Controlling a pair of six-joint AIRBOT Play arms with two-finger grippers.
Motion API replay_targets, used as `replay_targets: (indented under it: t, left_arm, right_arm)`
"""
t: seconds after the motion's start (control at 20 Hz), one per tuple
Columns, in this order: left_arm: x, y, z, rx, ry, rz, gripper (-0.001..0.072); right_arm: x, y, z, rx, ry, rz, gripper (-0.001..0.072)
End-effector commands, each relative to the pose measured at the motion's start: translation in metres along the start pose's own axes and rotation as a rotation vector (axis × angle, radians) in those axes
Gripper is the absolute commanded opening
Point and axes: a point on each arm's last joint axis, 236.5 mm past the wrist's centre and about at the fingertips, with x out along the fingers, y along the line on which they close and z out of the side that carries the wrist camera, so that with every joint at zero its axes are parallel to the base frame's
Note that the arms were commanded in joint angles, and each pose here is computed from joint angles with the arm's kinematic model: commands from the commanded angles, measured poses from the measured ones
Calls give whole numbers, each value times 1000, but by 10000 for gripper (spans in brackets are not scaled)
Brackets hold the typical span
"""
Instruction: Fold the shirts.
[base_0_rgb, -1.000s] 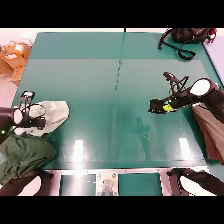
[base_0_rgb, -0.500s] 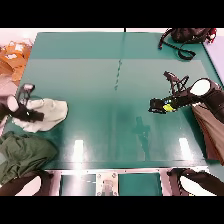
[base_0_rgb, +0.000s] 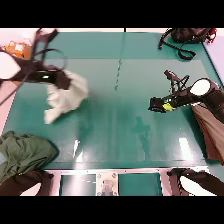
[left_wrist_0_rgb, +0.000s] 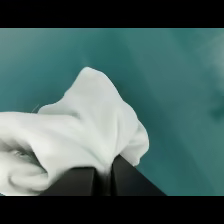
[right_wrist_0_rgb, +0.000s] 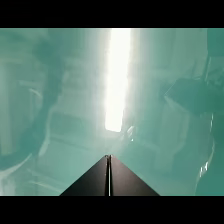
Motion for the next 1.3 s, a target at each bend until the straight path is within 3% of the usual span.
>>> replay_targets:
  t: [0.0, 0.1, 0.15, 0.2, 0.25, 0.35, 0.4, 0.55, 0.65, 0.8, 1.0, 1.25]
  left_arm:
    - [29, -96, 34, 92, -95, -183, 21]
    - [69, -135, 14, 66, -8, -284, 25]
    - [88, -147, 2, 46, 43, -318, 81]
    - [100, -149, -8, 29, 80, -329, 428]
    - [107, -141, -12, 3, 102, -319, 697]
    - [102, -110, -15, -52, 139, -285, 716]
    - [96, -88, -16, -79, 169, -266, 716]
    - [84, -20, -38, -193, 258, -197, 716]
    - [86, 22, -61, -285, 292, -143, 716]
    - [104, 57, -111, -412, 341, -88, 716]
    - [144, 33, -180, -529, 441, -152, 716]
    - [181, 2, -185, -672, 418, -306, 715]
  right_arm:
    - [0, 2, 1, 6, -3, 10, 16]
    - [0, 2, 1, 7, -4, 10, 18]
    - [-1, 2, 3, 7, -9, 10, 19]
    - [-4, 1, 6, 11, -19, 10, 45]
    - [-11, -1, 12, 18, -31, 10, 155]
    - [-25, -5, 23, 32, -56, 9, 393]
    - [-32, -7, 29, 39, -73, 8, 440]
    - [-36, -16, 35, 63, -88, 2, 441]
    - [-26, -19, 34, 71, -60, -1, 500]
    - [2, -24, 23, 90, 27, -2, 501]
    - [52, -22, 2, 101, 111, 1, 501]
    - [95, 16, -4, 89, 156, 105, 499]
